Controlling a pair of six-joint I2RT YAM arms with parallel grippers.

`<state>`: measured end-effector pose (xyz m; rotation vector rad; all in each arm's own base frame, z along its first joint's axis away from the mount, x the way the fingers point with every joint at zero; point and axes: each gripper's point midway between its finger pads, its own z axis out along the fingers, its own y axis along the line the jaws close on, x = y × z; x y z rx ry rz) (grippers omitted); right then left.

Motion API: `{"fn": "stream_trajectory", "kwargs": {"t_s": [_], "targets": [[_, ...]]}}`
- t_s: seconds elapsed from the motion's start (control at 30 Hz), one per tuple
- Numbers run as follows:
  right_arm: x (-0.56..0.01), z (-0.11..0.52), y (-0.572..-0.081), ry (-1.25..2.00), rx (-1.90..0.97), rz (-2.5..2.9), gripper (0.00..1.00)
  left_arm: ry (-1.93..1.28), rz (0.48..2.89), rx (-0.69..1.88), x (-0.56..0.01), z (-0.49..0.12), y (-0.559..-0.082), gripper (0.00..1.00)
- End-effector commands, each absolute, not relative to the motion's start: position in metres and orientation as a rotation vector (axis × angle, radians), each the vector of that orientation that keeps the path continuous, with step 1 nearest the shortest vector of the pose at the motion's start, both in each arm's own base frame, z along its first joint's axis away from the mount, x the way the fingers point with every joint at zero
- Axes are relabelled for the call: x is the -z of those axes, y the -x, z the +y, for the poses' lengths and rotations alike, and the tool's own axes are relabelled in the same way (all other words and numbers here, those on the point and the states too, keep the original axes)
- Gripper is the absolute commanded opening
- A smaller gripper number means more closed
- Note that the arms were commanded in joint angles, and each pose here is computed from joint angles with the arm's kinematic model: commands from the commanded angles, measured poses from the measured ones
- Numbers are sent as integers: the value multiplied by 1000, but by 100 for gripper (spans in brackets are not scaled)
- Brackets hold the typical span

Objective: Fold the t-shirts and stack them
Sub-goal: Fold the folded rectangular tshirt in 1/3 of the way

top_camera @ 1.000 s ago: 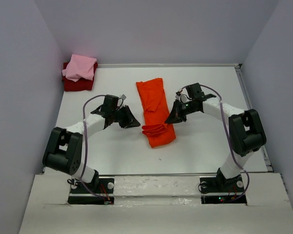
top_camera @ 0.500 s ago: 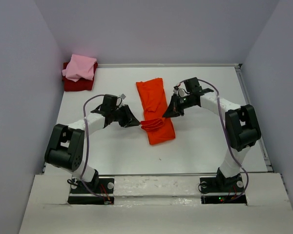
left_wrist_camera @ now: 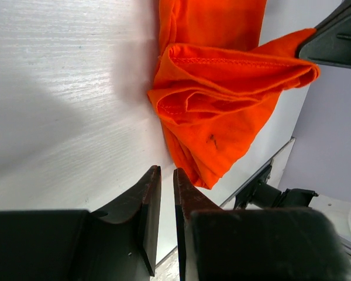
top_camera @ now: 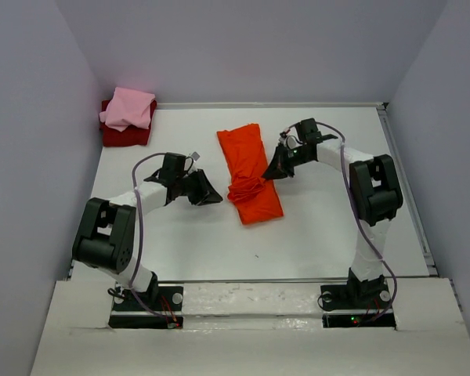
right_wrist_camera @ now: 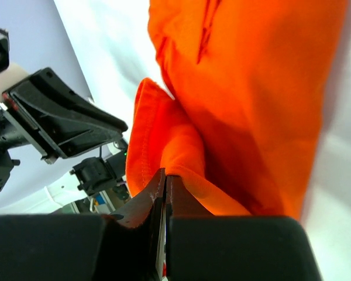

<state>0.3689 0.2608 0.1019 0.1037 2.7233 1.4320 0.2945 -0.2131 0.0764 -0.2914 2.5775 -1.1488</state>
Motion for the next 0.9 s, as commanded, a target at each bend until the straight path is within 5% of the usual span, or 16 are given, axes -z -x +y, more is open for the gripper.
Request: {"fn": "stream_trajectory", "kwargs": {"t_s": [0.0,0.3,0.37,0.5,0.87], "targets": [[-100,253,-391,-71,-1412,2676,0,243,2548,1174,-86,-209,-288,24],[-54,221,-425,-209,-1302,2699,0,243,2568,1166,-86,-202,-284,24],[-48,217,-434,-250,-1297,2690,35,235,2564,1161,-88,-202,-285,24],[-56,216,-449,-251,-1258,2658,79,224,2571,1159,-89,-202,-286,25],[-137,214,-434,-168,-1265,2561,82,208,2559,1173,-94,-205,-292,25]]}}
